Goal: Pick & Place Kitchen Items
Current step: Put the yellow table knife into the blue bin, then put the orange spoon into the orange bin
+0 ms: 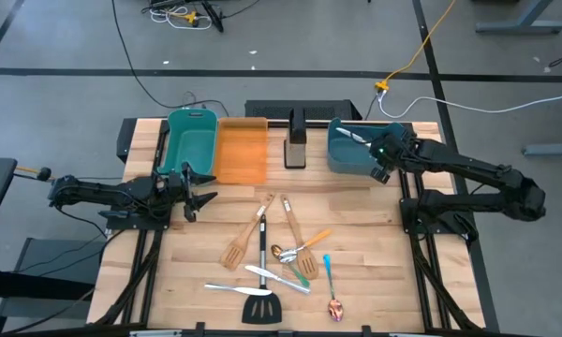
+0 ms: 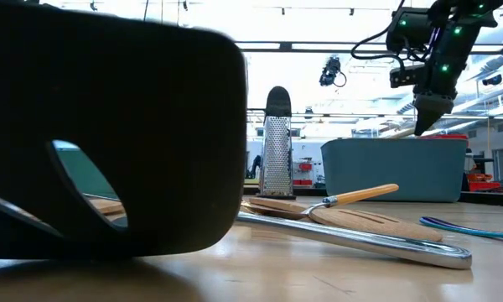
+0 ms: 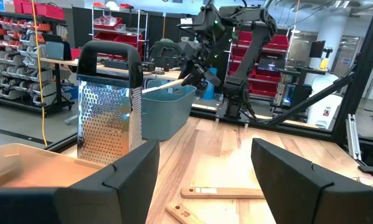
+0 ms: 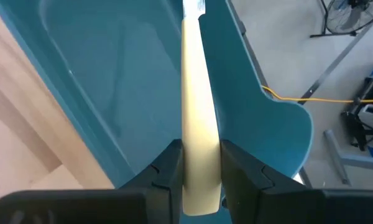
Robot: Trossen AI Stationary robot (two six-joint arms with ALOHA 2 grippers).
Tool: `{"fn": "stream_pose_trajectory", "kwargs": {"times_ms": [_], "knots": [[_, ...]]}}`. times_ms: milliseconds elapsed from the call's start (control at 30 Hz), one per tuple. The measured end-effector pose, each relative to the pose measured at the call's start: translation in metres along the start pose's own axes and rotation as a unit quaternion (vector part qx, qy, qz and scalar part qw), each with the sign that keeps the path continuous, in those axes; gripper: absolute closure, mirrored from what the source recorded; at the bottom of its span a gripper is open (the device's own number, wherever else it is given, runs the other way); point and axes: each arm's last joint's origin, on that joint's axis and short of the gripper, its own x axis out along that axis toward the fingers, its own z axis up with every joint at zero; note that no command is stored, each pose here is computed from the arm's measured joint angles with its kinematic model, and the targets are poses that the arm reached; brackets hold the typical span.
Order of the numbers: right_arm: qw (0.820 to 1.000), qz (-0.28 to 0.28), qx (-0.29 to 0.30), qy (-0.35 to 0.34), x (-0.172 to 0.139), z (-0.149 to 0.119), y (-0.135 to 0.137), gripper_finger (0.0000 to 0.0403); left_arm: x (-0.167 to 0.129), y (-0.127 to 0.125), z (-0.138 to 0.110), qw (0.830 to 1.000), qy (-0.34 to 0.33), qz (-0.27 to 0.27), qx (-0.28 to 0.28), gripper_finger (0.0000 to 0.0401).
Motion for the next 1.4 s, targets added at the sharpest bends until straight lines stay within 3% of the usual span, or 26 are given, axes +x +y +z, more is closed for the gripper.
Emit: {"fn": "stream_pose_trajectory", "kwargs": {"times_ms": [567, 867, 1167, 1400], "knots": [[1.000, 0.027, 0.003, -0.004, 0.007, 0.000, -0.013, 0.0307, 0.000, 0.000, 0.000, 1.000, 0.000, 0.000, 0.000, 0.0142], [1.000, 0.023, 0.009, 0.000, 0.008, 0.000, -0.015, 0.0268, 0.000, 0.000, 0.000, 1.000, 0.000, 0.000, 0.000, 0.0142], [1.000, -0.005, 0.028, 0.000, 0.008, 0.001, -0.017, 0.0262, 0.000, 0.000, 0.000, 1.000, 0.000, 0.000, 0.000, 0.0142], [0.998, 0.030, 0.041, -0.030, 0.006, 0.006, -0.011, 0.0272, 0.000, 0.000, 0.000, 1.000, 0.000, 0.000, 0.000, 0.0142]]}}
